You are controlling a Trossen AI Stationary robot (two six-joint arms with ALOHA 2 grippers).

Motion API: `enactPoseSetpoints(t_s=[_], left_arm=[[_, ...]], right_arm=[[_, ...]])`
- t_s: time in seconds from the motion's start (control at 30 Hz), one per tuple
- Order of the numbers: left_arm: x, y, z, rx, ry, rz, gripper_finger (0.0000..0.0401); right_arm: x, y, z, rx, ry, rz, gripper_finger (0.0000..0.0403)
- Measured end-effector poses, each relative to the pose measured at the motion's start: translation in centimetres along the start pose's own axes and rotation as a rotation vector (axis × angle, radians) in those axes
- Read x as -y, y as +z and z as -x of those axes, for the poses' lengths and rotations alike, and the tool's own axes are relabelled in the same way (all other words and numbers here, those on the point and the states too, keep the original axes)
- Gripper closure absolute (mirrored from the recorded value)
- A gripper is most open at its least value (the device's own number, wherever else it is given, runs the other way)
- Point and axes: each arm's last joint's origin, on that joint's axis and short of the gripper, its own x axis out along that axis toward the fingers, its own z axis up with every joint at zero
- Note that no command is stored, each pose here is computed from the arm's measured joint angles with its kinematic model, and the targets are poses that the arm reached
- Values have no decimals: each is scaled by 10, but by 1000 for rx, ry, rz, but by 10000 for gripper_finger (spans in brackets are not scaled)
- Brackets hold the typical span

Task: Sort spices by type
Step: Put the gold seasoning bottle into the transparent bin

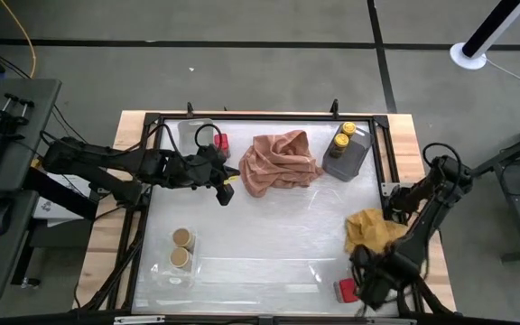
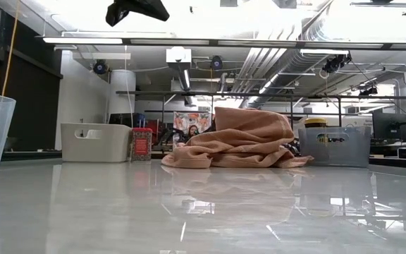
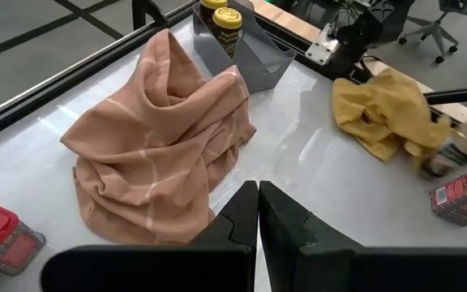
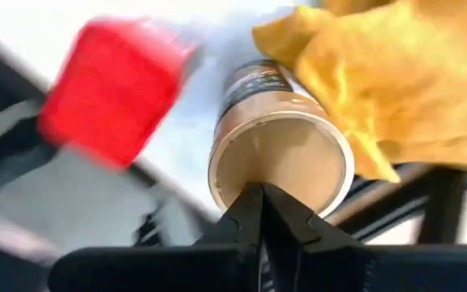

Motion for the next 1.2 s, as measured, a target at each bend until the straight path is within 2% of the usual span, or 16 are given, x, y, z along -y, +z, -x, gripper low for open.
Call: enactPoseSetpoints(t_s=[0.2, 0.53, 0.83, 1.0, 1.2], left_arm=[[0, 0, 0, 1, 0, 1, 401], [1, 0, 0, -8, -15, -1, 401], [23, -15, 11, -129, -240, -63, 401], [43, -30, 27, -160, -334, -135, 401], [56, -42, 43, -190, -388, -73, 401]], right_arm=[[7, 41, 9, 112, -43, 69, 403], [9, 132, 24, 329, 43, 185, 403], [17, 209, 31, 454, 151, 312, 403], [7, 247, 24, 549, 252, 394, 403], [-9, 291, 18, 770, 418, 370, 403]])
